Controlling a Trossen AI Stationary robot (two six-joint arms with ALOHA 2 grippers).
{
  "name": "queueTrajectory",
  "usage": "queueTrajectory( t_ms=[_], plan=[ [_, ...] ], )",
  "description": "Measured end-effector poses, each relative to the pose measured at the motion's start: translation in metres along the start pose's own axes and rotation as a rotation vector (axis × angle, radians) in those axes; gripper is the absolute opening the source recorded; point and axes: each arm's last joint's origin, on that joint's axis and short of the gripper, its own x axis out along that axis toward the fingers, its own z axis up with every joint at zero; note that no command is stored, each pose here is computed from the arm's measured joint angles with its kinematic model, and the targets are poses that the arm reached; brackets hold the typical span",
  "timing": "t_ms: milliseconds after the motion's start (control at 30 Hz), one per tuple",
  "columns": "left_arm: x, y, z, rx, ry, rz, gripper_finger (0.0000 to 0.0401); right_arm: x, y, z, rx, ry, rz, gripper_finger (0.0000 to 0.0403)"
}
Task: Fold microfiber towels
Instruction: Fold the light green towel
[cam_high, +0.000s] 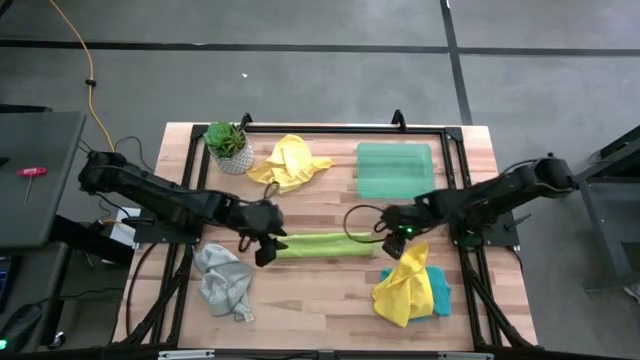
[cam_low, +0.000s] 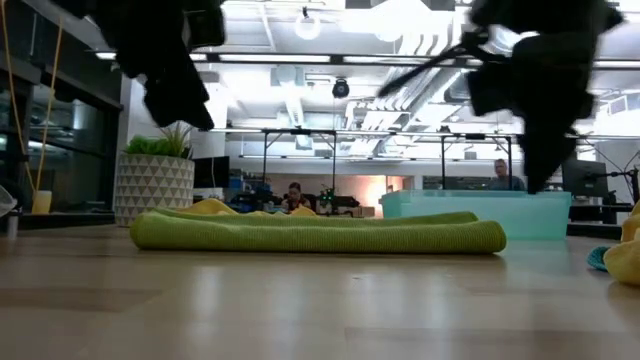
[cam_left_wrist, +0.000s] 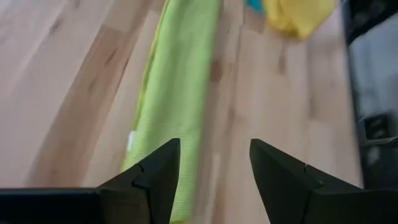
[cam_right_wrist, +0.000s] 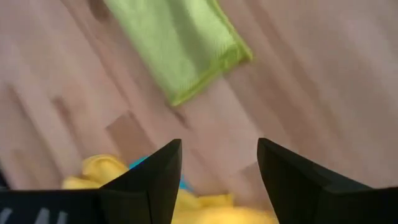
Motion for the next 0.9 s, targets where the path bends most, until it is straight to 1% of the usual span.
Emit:
queueTrajectory(
  t_ms=[133, 200, 300, 367, 467, 567, 800, 900],
  plan=[
    [-0.016, 0.0, -0.007, -0.079, -0.19, -0.098, 0.0186, -0.003, -0.005, -0.02, 0.19, -0.109, 0.142, 0.0202],
    [-0.023, 0.002, -0.015, -0.098, -0.232, -0.084, 0.0186, -0.002, -0.008, -0.025, 0.295, -0.16, 0.188, 0.0202],
    [-0.028, 0.007, -0.026, -0.104, -0.241, -0.04, 0.0186, 0.002, -0.013, -0.029, 0.428, -0.193, 0.211, 0.0202],
    [-0.027, 0.011, -0.034, -0.116, -0.215, -0.022, 0.0186, 0.007, -0.017, -0.031, 0.481, -0.185, 0.2, 0.0202],
    [-0.023, 0.015, -0.047, -0.141, -0.148, 0.004, 0.0186, 0.013, -0.017, -0.031, 0.493, -0.177, 0.181, 0.0202],
    [-0.017, 0.015, -0.056, -0.126, -0.089, 0.032, 0.0186, 0.02, -0.013, -0.028, 0.49, -0.187, 0.203, 0.0202],
    [-0.004, 0.017, -0.065, -0.1, 0.0, 0.087, 0.0186, 0.047, -0.009, -0.022, 0.496, -0.203, 0.178, 0.0202],
    [0.004, 0.018, -0.069, -0.097, 0.04, 0.109, 0.0186, 0.058, -0.007, -0.019, 0.521, -0.229, 0.185, 0.0202]
  ],
)
